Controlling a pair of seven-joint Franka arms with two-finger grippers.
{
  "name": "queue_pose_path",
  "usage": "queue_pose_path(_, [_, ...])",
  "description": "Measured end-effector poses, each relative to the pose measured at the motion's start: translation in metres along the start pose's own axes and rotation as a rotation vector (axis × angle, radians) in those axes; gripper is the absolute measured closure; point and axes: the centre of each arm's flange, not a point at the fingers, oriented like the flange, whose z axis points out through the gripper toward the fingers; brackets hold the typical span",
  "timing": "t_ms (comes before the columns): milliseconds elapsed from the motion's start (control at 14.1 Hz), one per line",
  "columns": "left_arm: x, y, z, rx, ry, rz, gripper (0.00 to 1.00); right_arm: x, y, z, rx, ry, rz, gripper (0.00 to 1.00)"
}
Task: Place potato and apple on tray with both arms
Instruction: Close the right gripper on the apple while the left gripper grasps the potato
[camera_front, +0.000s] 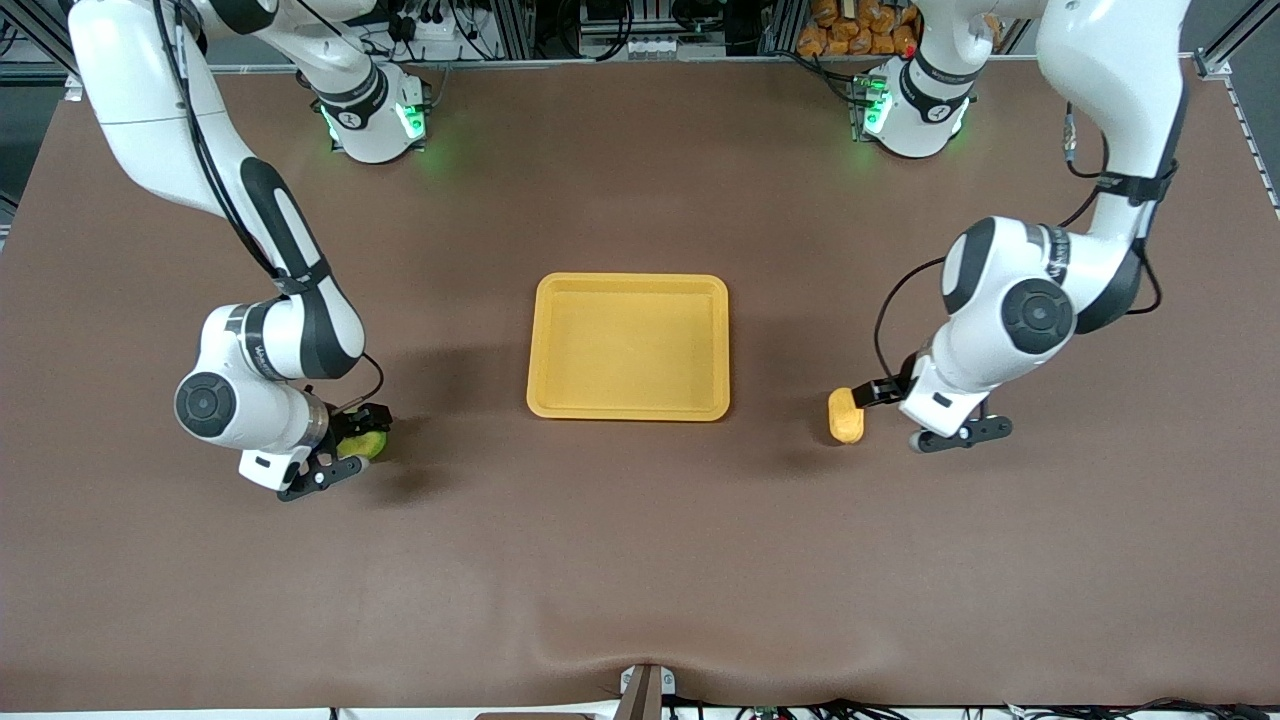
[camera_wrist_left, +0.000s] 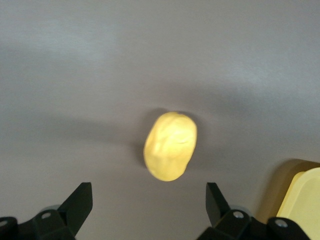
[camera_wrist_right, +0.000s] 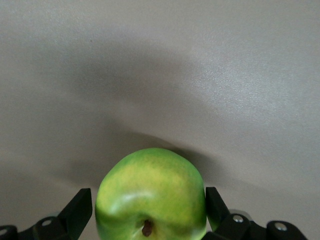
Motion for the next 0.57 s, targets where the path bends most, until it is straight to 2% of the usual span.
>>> queue_pose_path(212, [-0.003,0.014,0.028,0.01,0.004,0.035,0.0,-0.004,0.0,0.003,0.0,-0.002,-0.004,0.0])
queue_pose_path(354, [-0.002,0.015,0.046,0.015,0.006,0.043,0.0,-0.004,0.0,0.001,-0.001,0.0,-0.018,0.13])
queue_pose_path(566, [-0.004,0.022,0.067,0.011,0.008,0.058,0.0,-0.005,0.0,0.001,-0.001,-0.001,-0.036,0.13])
